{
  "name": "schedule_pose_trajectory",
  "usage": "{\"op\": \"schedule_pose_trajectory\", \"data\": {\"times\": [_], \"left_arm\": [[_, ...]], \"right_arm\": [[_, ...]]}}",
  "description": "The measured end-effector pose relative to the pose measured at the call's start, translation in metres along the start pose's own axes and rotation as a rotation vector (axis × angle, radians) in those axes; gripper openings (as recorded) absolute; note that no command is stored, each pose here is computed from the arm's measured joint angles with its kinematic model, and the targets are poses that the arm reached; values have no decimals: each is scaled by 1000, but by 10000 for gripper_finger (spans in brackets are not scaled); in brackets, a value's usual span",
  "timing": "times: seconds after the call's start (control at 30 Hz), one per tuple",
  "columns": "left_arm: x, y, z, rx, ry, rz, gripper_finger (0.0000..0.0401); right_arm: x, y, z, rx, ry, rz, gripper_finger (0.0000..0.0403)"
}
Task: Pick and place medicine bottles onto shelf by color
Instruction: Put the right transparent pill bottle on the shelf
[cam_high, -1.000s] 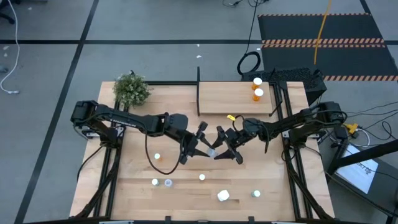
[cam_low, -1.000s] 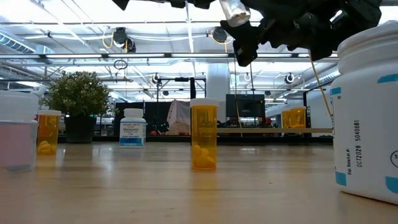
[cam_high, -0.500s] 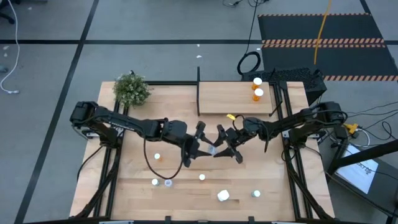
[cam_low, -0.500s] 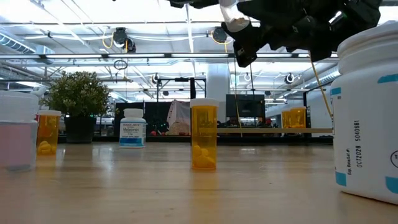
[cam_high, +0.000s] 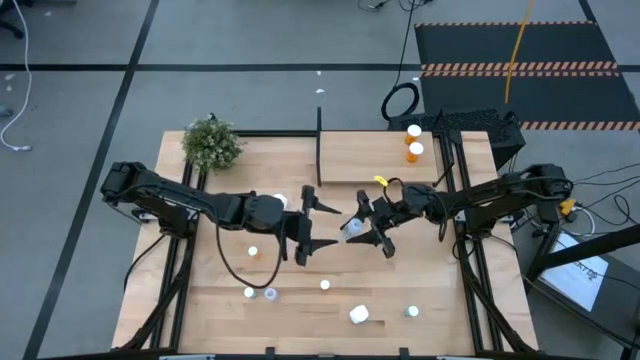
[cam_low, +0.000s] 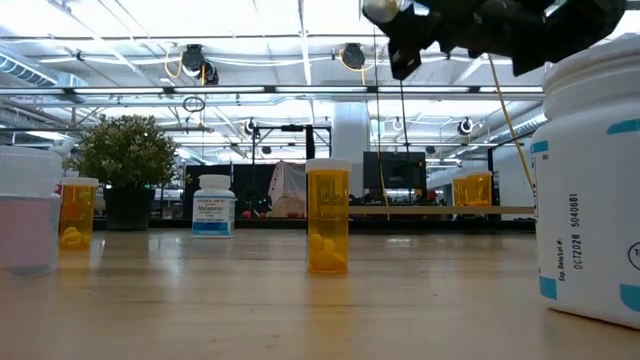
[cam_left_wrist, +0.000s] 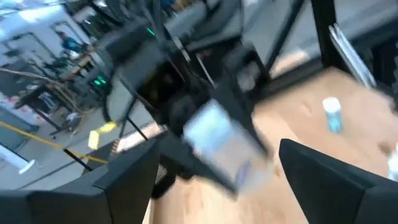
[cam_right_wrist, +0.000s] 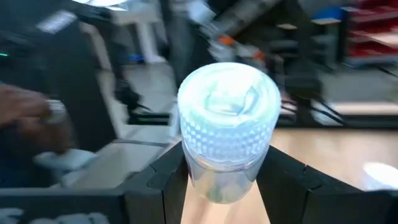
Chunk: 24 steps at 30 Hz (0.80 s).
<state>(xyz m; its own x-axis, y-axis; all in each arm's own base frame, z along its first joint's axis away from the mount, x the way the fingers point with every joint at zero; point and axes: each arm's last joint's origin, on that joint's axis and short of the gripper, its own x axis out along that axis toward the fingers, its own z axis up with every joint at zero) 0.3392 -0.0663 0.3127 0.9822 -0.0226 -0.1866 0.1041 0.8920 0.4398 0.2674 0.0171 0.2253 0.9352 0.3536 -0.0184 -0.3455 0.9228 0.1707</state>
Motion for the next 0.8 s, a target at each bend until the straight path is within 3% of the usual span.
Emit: {"op": "schedule_pose_trajectory", "data": {"times": [0.17, 0.37, 0.5, 0.8], "left_arm": [[-5, 9, 10, -146, -71, 83, 305], [-1, 18, -3, -192, 8, 100, 284], [5, 21, -15, -229, 68, 91, 291], [27, 25, -37, -241, 101, 115, 363]], "right_arm": [[-5, -4, -6, -52, 77, -333, 159], [-6, -3, -11, -154, 120, -606, 158], [-7, -3, -11, -178, 128, -630, 158], [-8, -4, -15, -192, 173, -649, 164]]}}
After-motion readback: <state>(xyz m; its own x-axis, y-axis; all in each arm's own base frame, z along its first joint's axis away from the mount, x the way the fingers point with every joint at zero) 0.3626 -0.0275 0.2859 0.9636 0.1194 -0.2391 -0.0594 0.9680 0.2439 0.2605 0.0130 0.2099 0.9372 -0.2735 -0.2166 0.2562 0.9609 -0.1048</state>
